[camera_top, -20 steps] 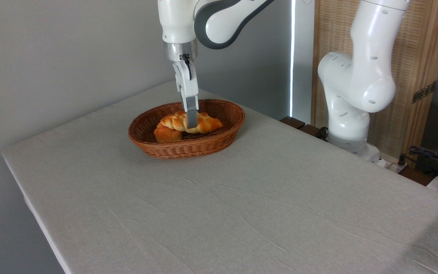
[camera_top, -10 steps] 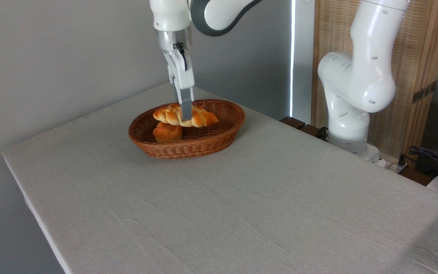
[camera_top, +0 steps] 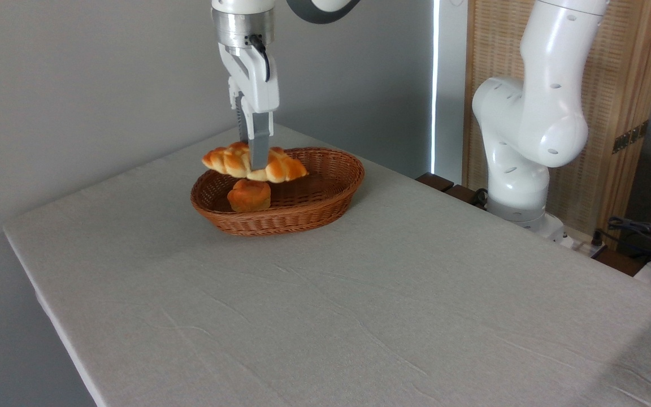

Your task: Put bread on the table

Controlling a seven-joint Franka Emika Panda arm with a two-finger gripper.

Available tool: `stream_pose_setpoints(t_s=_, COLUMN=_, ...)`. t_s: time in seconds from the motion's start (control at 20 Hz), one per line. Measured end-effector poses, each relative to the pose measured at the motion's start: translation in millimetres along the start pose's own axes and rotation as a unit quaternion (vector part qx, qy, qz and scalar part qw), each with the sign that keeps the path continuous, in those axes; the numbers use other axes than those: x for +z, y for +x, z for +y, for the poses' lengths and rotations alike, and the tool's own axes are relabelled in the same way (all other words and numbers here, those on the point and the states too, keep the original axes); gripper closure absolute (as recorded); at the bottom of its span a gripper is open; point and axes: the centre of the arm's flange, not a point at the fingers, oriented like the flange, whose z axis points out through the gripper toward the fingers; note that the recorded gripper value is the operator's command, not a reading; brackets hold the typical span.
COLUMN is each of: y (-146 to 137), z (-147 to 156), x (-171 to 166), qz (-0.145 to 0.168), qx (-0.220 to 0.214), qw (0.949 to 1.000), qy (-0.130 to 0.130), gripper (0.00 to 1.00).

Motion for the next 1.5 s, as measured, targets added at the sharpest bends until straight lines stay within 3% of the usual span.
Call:
stream_pose_setpoints(t_s=0.25, y=2.1, z=-65.8, x=15.8, qz=-0.029, qx=-0.023, qw=0.9991, qy=0.020, gripper=0.48)
stream_pose_setpoints(t_s=0.4, y=9.4, z=-98.0, x=52.7, qz=-0.063, qx=-0.028, qw=0.9974, qy=0.022, gripper=0.35)
stream_pose_setpoints(t_s=0.45, y=11.6, z=-109.0, x=68.4, qz=-0.071, qx=-0.029, qw=0.9967, qy=0.024, gripper=0.29)
stream_pose_setpoints(t_s=0.5, y=12.3, z=-114.6, x=76.2, qz=-0.074, qx=-0.030, qw=0.9965, qy=0.026, gripper=0.06)
stream_pose_setpoints(t_s=0.55, y=12.9, z=-124.1, x=89.5, qz=-0.076, qx=-0.032, qw=0.9962, qy=0.030, gripper=0.00)
stream_pose_setpoints(t_s=0.85, y=2.7, z=-151.7, x=113.4, qz=-0.083, qx=-0.049, qw=0.9948, qy=0.034, gripper=0.00)
stream_pose_setpoints(t_s=1.5, y=3.8, z=-151.5, x=113.8, qz=-0.083, qx=-0.048, qw=0.9948, qy=0.034, gripper=0.00)
